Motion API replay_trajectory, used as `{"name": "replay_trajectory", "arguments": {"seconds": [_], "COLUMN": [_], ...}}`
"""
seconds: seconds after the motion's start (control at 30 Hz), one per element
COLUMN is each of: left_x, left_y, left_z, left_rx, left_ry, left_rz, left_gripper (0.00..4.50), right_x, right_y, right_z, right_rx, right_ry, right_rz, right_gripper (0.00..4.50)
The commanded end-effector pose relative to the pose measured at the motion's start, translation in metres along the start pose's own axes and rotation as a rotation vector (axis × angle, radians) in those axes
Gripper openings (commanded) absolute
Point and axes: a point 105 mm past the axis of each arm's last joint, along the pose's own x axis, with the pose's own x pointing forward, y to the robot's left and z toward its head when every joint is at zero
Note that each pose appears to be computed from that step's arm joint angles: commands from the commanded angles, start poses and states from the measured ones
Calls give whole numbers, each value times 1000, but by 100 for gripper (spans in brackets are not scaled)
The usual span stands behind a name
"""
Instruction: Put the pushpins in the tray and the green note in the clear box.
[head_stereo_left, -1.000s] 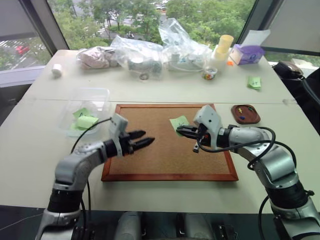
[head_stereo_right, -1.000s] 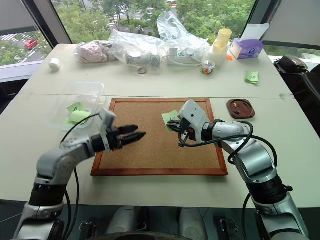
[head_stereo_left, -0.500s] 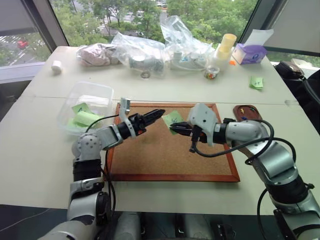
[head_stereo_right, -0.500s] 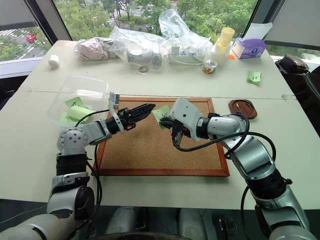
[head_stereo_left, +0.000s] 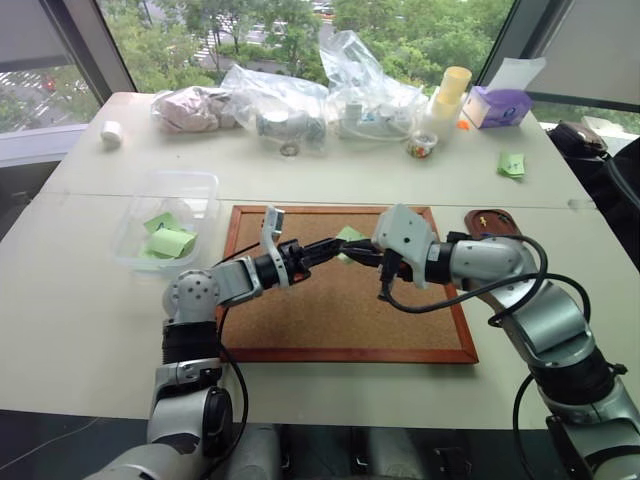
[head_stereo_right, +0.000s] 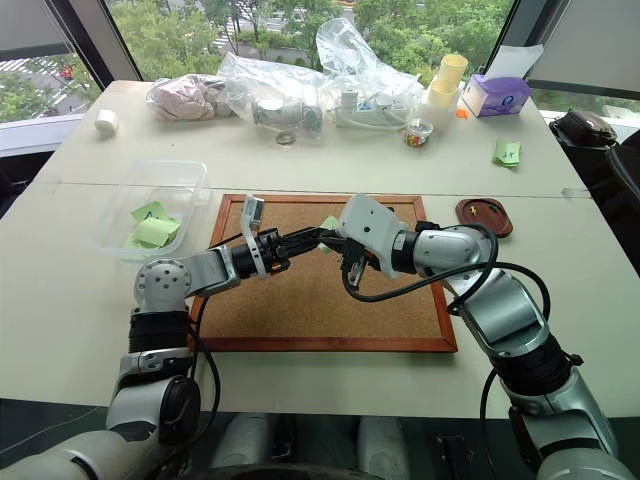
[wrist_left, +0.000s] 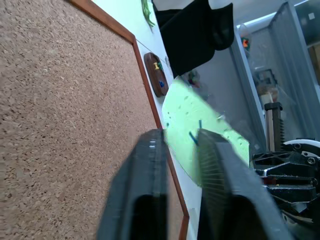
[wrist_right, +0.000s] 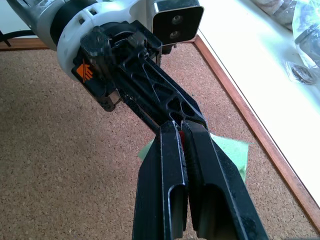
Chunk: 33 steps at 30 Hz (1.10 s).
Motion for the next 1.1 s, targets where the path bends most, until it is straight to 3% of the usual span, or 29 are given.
{"name": "replay_trajectory", "arguments": {"seconds": [0.03,0.37,0.47,0.57,0.83,1.1], "left_x": [0,-3,-6,-10,-17,-18], "left_y": [-11,6,4,2,-14,-17], "left_z": [6,9,16,23,34,32], "left_rx": [53,183,252,436,701,777], "left_ry": [-29,-77,-101,-134,-191,-182], "left_rz": [-28,75,86,111,90,101], "left_gripper": [8,8,8,8,8,8], "right_x": [-4,-37,-52,-69,-127,-136], "right_y": [-5,-43,-74,-101,-138,-139], "right_z": [14,20,-2,-33,-96,-130], "right_rx": [-59,63,194,337,692,937], "right_ry": [-41,-60,-19,5,-11,-9], "right_rz": [-20,-232,-444,-677,-1176,-1296], "right_gripper": [0,0,0,0,0,0]}}
